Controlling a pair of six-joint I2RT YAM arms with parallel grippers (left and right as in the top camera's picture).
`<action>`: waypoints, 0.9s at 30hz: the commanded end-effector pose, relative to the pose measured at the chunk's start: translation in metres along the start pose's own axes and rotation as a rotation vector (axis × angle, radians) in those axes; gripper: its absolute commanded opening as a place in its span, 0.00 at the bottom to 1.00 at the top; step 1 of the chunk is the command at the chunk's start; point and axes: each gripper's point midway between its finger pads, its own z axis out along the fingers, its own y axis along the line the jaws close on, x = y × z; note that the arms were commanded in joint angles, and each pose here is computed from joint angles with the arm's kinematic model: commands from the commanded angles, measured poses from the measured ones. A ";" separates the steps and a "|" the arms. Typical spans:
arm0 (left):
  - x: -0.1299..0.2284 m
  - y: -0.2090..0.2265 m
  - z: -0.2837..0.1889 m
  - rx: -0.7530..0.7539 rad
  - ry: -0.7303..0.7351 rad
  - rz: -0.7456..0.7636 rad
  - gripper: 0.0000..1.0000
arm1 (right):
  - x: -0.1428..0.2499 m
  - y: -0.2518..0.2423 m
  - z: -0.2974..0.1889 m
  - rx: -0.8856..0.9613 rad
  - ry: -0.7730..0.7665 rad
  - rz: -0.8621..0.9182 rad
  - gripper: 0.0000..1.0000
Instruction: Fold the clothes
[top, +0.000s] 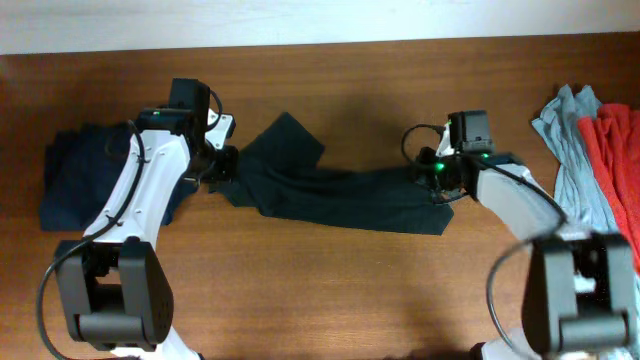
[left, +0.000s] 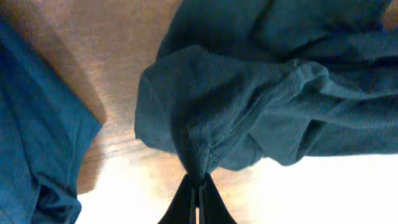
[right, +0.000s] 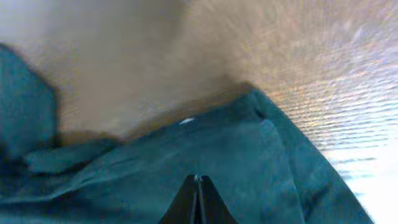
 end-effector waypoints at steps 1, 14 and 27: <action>-0.015 0.000 -0.025 0.005 -0.043 0.018 0.00 | -0.029 0.027 -0.054 -0.045 -0.162 -0.113 0.04; -0.031 -0.002 -0.059 0.001 -0.097 0.022 0.00 | -0.011 0.012 -0.019 -0.025 -0.044 -0.049 0.62; -0.029 -0.002 -0.059 0.001 -0.089 0.022 0.00 | -0.011 0.014 0.062 -0.168 0.038 0.136 0.63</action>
